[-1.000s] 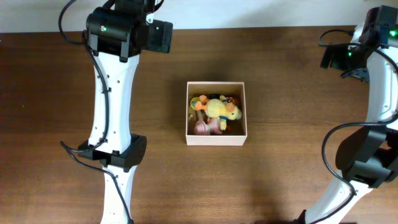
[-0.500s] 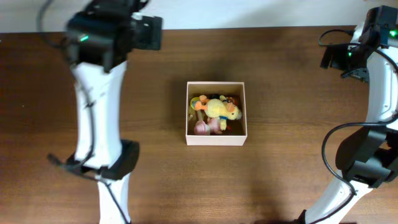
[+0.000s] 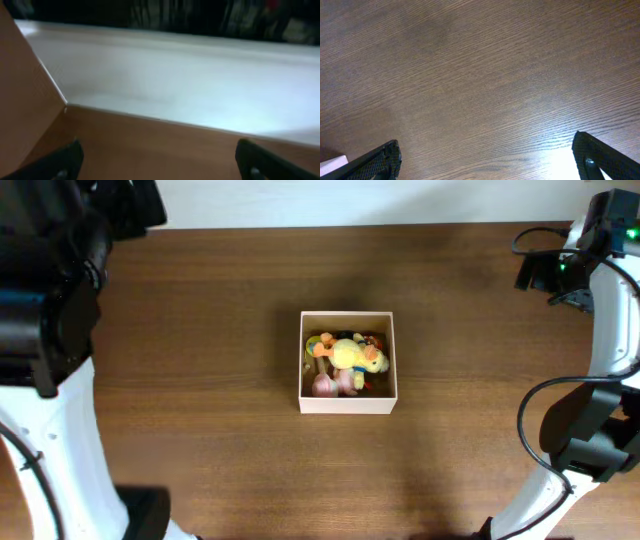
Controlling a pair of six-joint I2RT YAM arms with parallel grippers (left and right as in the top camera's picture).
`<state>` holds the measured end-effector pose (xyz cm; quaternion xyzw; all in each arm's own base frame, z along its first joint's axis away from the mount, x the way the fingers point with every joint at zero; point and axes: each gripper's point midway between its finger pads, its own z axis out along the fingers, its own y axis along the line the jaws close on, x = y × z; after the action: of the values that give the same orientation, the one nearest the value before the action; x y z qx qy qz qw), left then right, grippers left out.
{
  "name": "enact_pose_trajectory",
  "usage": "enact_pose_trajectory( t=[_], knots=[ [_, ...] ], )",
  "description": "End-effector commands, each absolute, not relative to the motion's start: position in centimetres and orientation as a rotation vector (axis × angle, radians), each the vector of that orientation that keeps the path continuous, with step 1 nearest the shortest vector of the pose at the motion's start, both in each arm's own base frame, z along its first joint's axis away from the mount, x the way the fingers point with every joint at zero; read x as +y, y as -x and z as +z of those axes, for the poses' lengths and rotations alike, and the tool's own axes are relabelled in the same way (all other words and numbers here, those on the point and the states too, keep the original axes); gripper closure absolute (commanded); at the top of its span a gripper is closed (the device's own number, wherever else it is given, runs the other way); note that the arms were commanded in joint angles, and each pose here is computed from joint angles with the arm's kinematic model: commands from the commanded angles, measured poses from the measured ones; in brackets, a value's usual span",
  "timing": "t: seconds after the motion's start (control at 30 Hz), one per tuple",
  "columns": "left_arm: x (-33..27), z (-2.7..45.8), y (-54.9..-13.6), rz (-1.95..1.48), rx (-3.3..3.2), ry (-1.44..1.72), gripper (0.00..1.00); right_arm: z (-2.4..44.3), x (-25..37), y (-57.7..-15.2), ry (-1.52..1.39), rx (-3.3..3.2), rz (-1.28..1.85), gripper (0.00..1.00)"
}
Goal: Pack container
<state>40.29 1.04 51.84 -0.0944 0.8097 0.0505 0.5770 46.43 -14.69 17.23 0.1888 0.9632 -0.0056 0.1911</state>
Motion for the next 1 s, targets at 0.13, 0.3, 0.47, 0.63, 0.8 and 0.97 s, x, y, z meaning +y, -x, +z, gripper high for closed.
enact_pose_trajectory(
  t=[0.13,0.3,0.47,0.63,0.8,0.97],
  knots=[
    [3.2,48.2,-39.2,0.131,1.877,0.284,0.01,16.7,-14.4,-46.5,-0.528,2.716,-0.005,0.01],
    [4.1,44.9,-37.4,0.112,1.859,0.292,0.01,16.7,-14.4,-46.5,-0.528,2.716,-0.005,0.01],
    [4.5,41.1,-35.9,0.105,1.809,0.299,0.01,16.7,-14.4,-46.5,-0.528,2.716,-0.005,0.01],
    [4.4,36.3,-33.7,0.096,1.760,0.293,0.01,16.7,-14.4,-46.5,-0.528,2.716,-0.005,0.01],
    [4.0,32.2,-31.1,0.069,1.689,0.277,0.01,16.7,-14.4,-46.5,-0.528,2.716,-0.005,0.01],
    [3.8,30.0,-28.4,0.056,1.601,0.272,0.01,16.7,-14.4,-46.5,-0.528,2.716,-0.005,0.01]
  ],
)
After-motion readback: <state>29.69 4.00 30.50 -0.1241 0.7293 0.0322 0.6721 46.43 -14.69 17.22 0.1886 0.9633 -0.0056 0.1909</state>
